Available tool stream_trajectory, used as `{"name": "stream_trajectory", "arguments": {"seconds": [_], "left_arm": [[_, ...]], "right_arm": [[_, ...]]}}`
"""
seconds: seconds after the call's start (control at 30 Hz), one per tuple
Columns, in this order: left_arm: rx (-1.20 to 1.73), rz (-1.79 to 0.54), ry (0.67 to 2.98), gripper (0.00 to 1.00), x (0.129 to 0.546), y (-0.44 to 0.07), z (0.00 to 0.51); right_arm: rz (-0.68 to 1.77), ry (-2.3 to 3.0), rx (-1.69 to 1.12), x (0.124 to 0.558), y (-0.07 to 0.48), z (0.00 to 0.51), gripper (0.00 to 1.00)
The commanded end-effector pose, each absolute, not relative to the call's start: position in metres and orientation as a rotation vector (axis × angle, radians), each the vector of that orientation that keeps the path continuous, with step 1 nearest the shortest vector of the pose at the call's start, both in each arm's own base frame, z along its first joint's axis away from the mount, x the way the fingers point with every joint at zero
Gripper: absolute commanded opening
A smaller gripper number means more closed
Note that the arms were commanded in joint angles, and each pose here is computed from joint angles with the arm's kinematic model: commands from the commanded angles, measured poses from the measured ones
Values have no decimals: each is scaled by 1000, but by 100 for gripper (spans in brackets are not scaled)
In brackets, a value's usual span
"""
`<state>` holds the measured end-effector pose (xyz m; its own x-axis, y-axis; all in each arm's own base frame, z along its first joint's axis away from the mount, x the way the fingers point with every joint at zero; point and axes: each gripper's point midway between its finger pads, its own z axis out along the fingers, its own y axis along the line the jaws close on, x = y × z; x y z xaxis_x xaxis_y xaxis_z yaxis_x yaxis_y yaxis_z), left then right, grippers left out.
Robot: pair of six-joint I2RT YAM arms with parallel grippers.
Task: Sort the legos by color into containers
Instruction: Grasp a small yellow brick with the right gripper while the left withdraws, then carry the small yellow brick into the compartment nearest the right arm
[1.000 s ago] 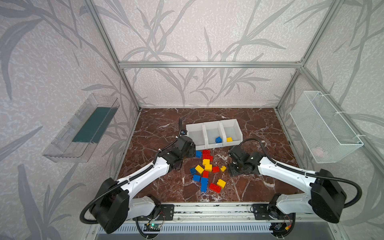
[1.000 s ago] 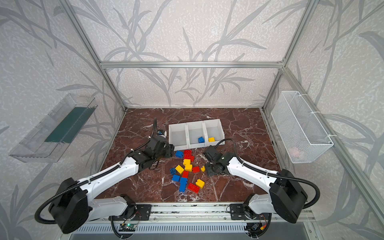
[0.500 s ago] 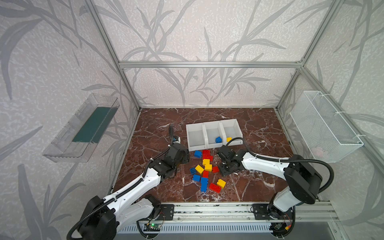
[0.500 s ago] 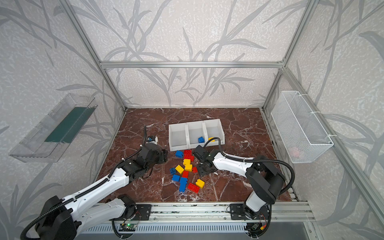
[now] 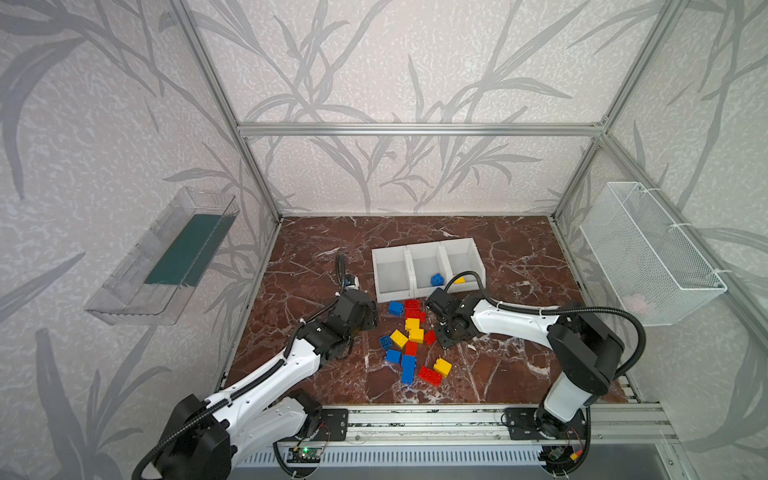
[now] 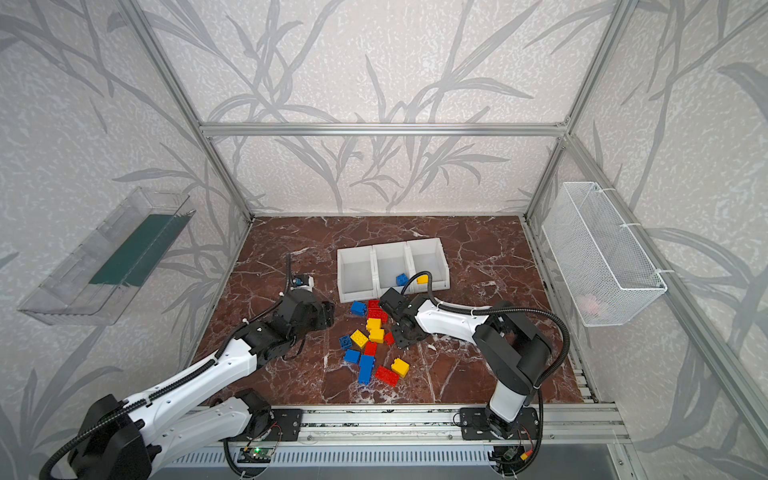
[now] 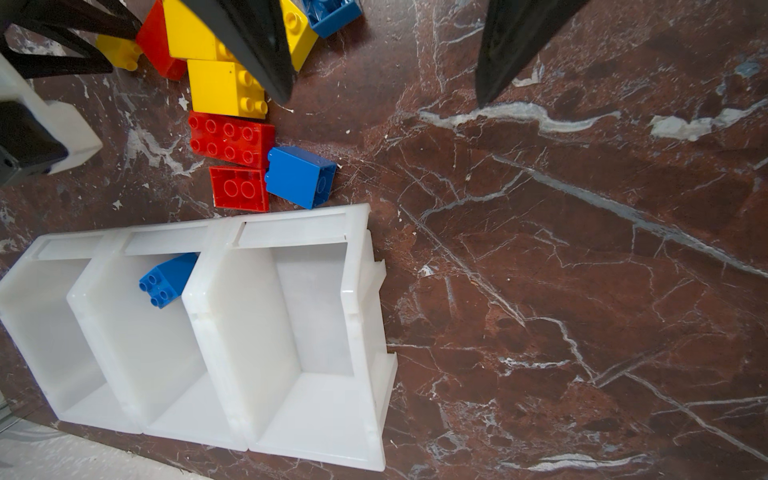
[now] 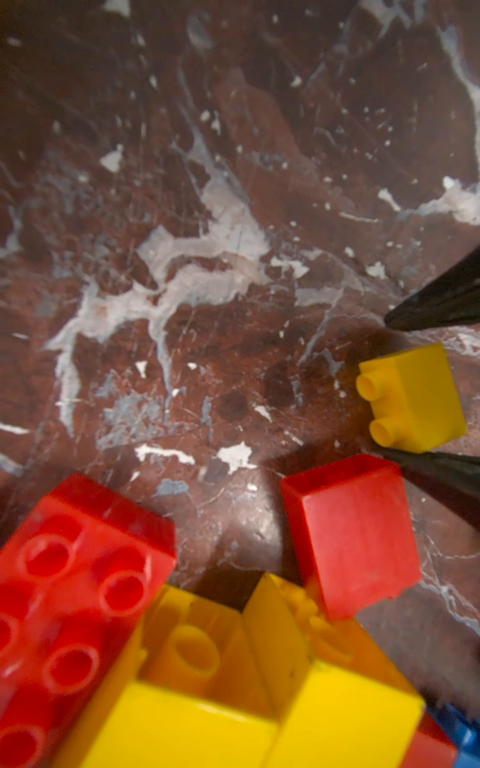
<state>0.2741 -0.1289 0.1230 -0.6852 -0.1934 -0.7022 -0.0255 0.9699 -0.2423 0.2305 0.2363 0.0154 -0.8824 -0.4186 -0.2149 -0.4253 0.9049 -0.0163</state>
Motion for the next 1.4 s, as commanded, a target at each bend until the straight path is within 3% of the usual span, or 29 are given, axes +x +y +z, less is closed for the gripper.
{"name": "stream_trajectory", "arguments": {"seconds": [0.0, 0.37, 0.47, 0.8, 1.03, 1.37], "left_arm": [[-189, -276, 2312, 72, 272, -125, 123], [-199, -276, 2295, 72, 269, -121, 127], [-194, -271, 2295, 72, 268, -120, 128], [-186, -328, 2305, 71, 263, -125, 124], [-167, -349, 2329, 72, 259, -129, 122], [-187, -356, 2327, 71, 254, -125, 118]], "right_arm": [[5, 2859, -660, 231, 234, 15, 42], [3, 2840, -662, 234, 234, 26, 35], [-5, 2759, -661, 246, 232, 61, 34], [38, 2576, -454, 356, 189, 160, 34], [94, 2647, -261, 413, 164, 139, 34], [65, 2694, -227, 429, 161, 115, 37]]}}
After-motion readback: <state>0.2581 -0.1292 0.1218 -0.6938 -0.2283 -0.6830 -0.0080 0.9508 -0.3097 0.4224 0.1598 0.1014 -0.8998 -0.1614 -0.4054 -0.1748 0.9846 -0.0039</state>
